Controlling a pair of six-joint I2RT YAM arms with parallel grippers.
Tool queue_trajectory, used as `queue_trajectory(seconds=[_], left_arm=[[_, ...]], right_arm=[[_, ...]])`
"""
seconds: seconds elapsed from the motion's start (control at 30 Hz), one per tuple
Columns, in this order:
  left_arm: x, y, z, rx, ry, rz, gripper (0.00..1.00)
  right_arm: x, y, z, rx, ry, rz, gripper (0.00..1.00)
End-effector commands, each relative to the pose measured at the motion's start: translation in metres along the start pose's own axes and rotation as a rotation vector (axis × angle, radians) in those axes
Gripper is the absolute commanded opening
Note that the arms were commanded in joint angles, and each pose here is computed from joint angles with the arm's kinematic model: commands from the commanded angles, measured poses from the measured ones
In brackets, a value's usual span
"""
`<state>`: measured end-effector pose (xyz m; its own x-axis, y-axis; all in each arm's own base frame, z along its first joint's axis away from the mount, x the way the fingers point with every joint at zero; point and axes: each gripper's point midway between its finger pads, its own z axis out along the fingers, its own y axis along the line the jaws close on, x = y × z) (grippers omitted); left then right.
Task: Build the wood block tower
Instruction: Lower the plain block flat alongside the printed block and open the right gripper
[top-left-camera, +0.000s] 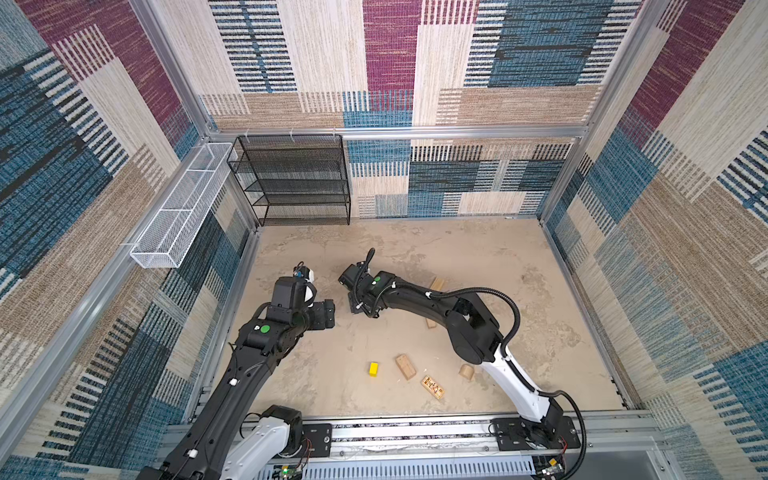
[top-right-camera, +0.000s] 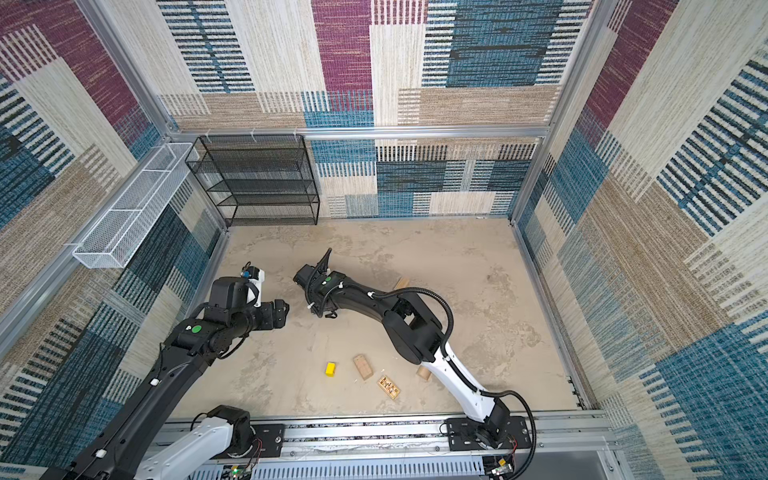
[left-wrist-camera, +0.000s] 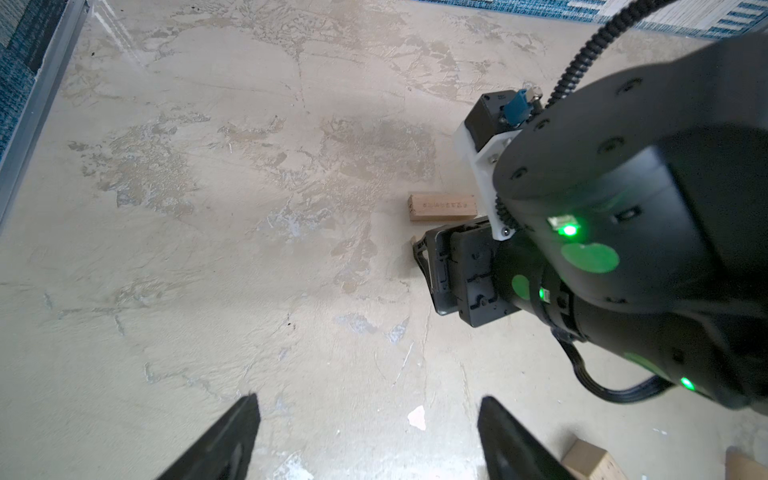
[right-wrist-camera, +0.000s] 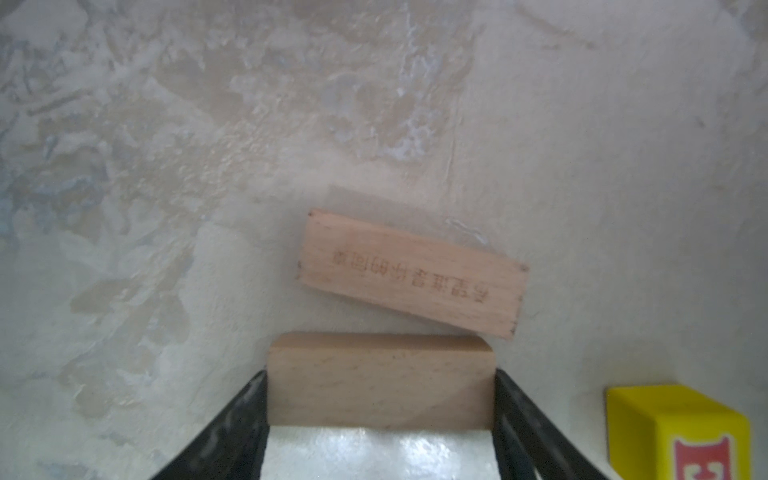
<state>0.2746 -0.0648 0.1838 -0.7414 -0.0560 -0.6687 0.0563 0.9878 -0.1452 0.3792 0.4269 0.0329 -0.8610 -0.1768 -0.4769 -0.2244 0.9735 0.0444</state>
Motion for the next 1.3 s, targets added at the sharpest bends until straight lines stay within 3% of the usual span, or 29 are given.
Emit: queue_trajectory(seconds=[0.0, 0.53, 1.27], left_arm=[[-0.001, -0.001, 0.0, 0.006, -0.004, -0.013, 0.87], [-0.002, -0.001, 0.0, 0.005, -0.006, -0.013, 0.87], [-0.002, 0.0, -0.001, 0.002, -0.007, -0.013, 0.87]], right_arm=[[0.012, -0.007, 0.004, 0.027, 0.044, 0.074, 0.73], [0.002, 0.006, -0.009, -0.045, 0.043, 0.098, 0.91], [0.01, 0.009, -0.037, -0.041, 0.032, 0.073, 0.83]])
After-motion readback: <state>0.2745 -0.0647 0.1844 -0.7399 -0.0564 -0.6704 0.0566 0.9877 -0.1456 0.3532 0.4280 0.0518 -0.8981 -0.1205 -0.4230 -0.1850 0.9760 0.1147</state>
